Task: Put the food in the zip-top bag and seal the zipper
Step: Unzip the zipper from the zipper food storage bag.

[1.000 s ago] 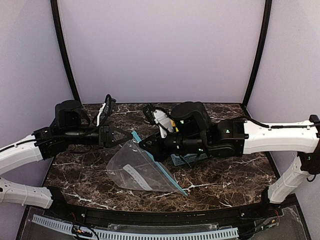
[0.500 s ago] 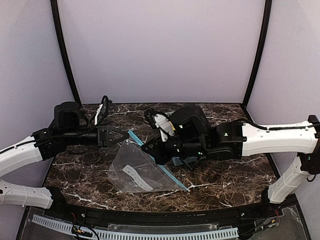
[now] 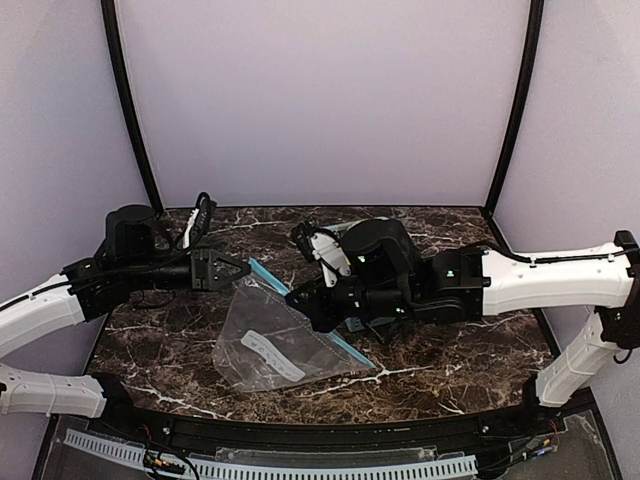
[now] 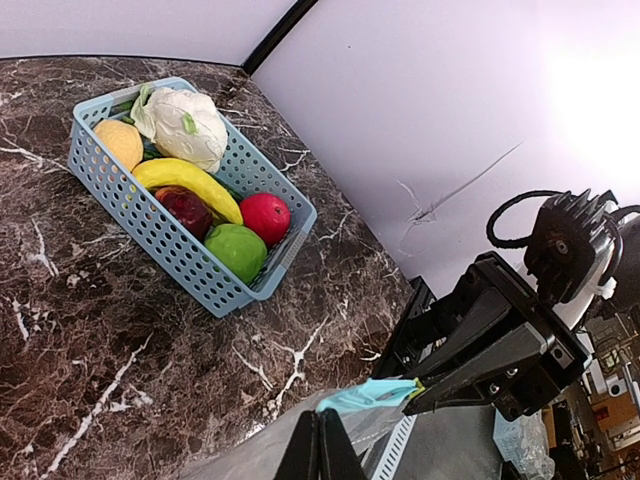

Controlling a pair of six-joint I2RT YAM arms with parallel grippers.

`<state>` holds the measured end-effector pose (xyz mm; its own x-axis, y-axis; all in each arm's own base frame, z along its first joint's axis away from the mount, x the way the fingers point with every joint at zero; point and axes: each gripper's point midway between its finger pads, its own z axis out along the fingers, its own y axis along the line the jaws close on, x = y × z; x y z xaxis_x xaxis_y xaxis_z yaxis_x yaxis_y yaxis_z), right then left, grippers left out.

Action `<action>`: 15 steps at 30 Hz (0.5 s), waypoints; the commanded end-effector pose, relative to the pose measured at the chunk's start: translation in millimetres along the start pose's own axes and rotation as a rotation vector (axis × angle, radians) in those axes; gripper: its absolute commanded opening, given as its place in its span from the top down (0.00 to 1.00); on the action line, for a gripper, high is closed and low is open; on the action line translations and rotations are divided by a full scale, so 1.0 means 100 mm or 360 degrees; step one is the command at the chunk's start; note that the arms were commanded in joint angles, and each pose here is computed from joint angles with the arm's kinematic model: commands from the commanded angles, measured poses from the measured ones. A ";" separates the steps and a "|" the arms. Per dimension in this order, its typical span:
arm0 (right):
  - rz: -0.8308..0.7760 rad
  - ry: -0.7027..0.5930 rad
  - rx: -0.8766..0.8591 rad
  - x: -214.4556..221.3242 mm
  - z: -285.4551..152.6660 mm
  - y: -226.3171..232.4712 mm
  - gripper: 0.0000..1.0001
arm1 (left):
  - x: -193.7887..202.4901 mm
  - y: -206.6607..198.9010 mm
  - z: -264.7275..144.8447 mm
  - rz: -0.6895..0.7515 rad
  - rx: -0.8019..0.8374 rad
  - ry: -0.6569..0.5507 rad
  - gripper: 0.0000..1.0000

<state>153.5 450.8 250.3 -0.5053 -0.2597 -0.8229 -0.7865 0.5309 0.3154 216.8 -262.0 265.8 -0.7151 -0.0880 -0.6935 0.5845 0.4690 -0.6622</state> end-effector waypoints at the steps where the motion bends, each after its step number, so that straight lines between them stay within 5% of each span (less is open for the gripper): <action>1: 0.0019 0.0080 0.0035 0.15 -0.12 -0.08 1.00 | -0.11 0.28 -0.11 -0.0050 -0.0185 -0.0118 0.99; 15: 0.0046 0.0108 0.0044 0.25 -0.13 -0.13 1.00 | -0.21 0.35 -0.17 -0.0048 -0.0223 -0.0159 0.99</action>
<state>151.6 443.3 244.5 -0.5227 -0.2567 -0.8129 -0.7756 0.5391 0.3284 225.5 -249.7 261.7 -0.7224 -0.1191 -0.6812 0.5506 0.4969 -0.6708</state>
